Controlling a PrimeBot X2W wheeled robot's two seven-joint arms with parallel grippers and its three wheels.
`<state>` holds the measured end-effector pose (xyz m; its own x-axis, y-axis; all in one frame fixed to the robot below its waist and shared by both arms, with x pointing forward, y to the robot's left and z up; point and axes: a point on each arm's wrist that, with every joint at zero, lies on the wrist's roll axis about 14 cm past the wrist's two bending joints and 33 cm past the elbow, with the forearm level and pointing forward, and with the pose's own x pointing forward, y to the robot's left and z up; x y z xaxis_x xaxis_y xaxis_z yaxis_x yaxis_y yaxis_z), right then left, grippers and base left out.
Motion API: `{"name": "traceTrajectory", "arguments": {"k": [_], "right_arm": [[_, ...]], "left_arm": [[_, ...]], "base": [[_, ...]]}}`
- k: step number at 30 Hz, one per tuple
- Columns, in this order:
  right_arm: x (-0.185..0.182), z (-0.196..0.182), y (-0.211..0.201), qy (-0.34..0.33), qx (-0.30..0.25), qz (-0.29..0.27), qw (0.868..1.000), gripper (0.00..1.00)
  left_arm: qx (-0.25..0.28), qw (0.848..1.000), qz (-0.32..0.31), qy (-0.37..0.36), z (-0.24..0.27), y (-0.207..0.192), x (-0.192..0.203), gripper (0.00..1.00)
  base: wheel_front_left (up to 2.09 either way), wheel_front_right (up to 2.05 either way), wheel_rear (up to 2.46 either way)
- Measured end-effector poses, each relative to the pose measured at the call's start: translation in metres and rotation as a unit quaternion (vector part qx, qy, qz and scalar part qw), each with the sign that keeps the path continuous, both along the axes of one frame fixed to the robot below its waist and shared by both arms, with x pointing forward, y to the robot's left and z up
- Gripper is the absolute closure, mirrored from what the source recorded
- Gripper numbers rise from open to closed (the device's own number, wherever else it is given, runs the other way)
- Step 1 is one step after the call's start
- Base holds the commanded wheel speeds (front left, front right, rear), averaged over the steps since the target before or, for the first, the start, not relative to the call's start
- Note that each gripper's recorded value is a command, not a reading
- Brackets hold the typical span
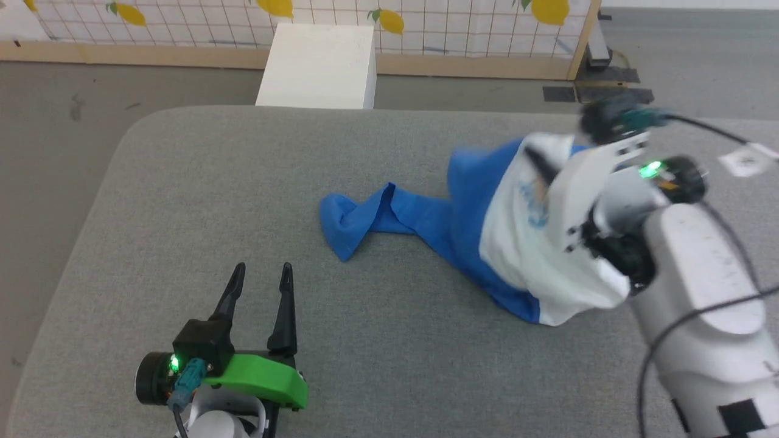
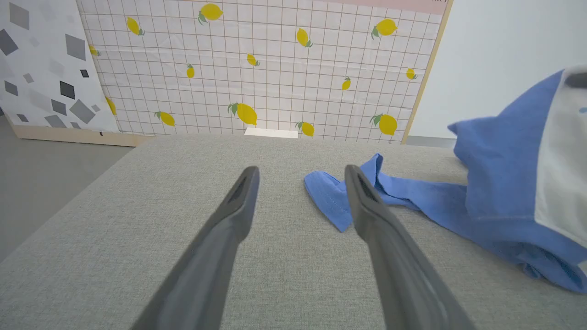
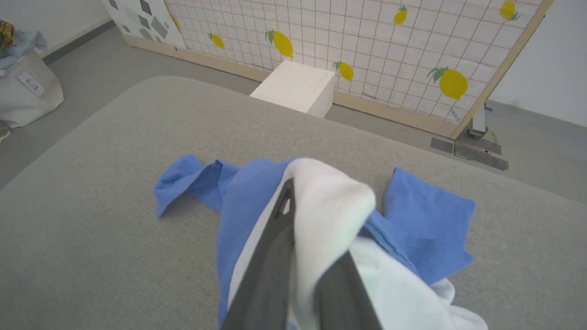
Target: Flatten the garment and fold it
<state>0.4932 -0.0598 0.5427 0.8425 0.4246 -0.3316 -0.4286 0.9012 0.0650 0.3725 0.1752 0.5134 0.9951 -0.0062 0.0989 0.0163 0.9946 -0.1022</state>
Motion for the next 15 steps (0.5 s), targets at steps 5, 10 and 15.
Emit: {"name": "traceTrajectory", "arguments": {"k": [5, 10, 15], "right_arm": [[-0.003, 0.062, -0.071, -0.139, 0.033, -0.091, 0.986, 1.00], [-0.049, 0.047, -0.176, -0.144, 0.021, -0.245, 0.958, 1.00], [-0.119, -0.023, -0.246, -0.040, 0.012, -0.369, 0.928, 1.00]], "left_arm": [[-0.001, 1.000, -0.007, -0.010, 0.006, -0.005, -0.001, 0.00], [-0.004, 1.000, -0.028, -0.008, 0.005, -0.018, -0.003, 0.00], [-0.005, 0.998, -0.055, -0.012, 0.007, -0.036, -0.001, 0.00]], "base": [[0.00, 0.00, 0.00], [0.00, 0.00, 0.00], [0.00, 0.00, 0.00]]}}
